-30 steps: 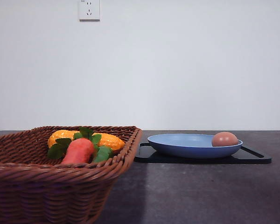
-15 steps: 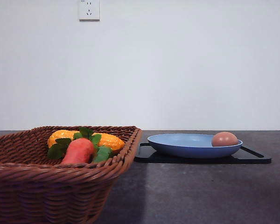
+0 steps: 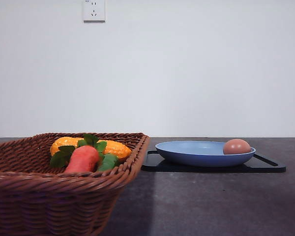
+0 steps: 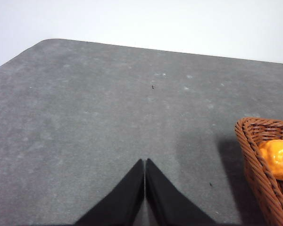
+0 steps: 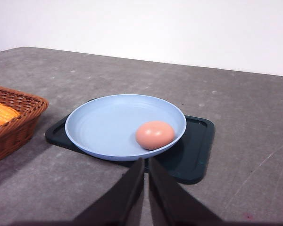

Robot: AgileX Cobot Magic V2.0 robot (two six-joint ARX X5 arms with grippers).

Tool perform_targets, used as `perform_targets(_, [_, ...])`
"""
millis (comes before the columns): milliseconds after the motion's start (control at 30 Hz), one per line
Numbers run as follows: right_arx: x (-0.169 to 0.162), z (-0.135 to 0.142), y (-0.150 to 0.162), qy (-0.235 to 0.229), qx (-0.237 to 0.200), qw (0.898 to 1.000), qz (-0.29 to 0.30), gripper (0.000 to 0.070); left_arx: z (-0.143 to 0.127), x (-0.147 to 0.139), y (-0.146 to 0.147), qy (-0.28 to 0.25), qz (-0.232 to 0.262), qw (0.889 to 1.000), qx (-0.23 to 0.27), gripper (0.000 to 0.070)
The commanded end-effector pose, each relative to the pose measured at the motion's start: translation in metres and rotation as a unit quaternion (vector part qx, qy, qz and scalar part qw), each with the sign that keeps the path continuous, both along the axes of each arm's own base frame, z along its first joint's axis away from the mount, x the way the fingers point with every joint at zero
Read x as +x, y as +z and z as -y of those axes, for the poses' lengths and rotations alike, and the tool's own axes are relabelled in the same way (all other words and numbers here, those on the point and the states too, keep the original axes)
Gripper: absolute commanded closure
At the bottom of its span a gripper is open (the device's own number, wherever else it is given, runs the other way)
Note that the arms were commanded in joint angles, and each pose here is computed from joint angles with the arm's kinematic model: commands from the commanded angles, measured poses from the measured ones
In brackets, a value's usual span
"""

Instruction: Transfer egg from basket to plate and serve

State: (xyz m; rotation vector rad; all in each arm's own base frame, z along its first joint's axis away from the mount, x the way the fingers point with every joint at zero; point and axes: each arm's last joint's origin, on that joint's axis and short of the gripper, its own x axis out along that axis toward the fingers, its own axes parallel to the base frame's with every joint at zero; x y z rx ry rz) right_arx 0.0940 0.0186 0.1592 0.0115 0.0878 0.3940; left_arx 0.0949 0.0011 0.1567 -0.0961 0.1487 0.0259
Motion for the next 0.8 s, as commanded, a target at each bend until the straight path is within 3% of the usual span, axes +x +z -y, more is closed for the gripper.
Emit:
perform_targets(0, [0.0003,0.0,-0.0006,-0.002,0.004,1.0,0.001,0.07,-0.0002,0.0015,-0.008,0.002,-0.006,1.0,-0.001,0.07])
perform_targets(767, [0.0003,0.0,-0.0006,-0.002,0.004,1.0,0.001,0.07,-0.0002,0.0015,-0.008,0.002,-0.006,1.0,-0.001,0.07])
